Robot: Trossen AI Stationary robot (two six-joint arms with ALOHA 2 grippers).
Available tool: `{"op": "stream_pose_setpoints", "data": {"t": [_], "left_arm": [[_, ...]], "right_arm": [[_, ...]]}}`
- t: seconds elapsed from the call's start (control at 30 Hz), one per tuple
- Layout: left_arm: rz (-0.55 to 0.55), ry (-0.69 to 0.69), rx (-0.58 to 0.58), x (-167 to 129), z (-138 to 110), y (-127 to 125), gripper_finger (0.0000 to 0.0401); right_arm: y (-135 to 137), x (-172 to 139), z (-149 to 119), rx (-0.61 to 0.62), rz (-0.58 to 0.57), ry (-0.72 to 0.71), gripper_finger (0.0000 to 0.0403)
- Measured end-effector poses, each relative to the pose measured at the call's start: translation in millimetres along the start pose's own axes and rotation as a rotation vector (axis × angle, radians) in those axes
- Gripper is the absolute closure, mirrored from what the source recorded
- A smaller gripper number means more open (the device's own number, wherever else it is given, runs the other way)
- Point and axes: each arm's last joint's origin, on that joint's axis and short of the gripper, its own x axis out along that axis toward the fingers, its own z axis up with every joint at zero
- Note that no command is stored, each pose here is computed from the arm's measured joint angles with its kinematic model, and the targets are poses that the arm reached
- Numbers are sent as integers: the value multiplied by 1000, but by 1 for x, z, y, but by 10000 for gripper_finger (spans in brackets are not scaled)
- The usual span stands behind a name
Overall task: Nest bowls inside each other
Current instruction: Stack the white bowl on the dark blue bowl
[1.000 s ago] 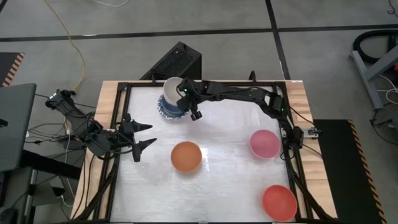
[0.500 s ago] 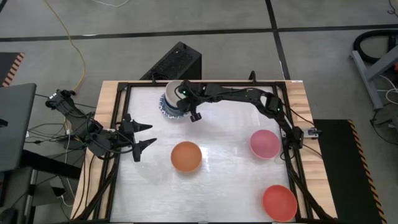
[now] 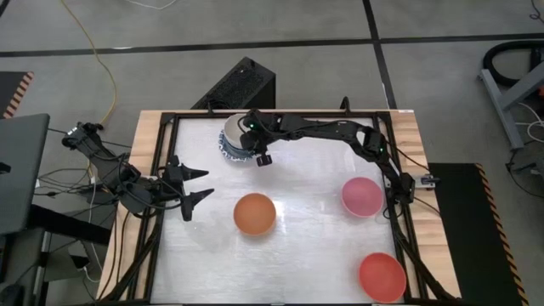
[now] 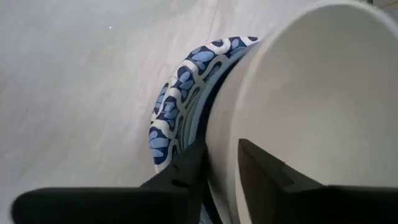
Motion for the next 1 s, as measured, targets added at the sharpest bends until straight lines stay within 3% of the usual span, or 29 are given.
{"op": "stream_pose_setpoints", "data": {"t": [0.33, 0.53, 0.67, 0.8, 1.0], "left_arm": [[-7, 4, -2, 0, 0, 0, 131], [-39, 21, -2, 0, -1, -1, 131], [-29, 15, 1, 0, 0, -1, 131], [-18, 11, 2, 0, 0, 0, 131], [2, 38, 24, 0, -5, 2, 131]], "right_arm": [[-5, -20, 14, 30, -42, -8, 205], [-5, -33, 32, 33, -61, -47, 190], [-5, -61, 58, 12, -91, -126, 199], [-6, -73, 67, 38, -123, -126, 221], [0, -63, 59, 98, -126, -61, 308]]}}
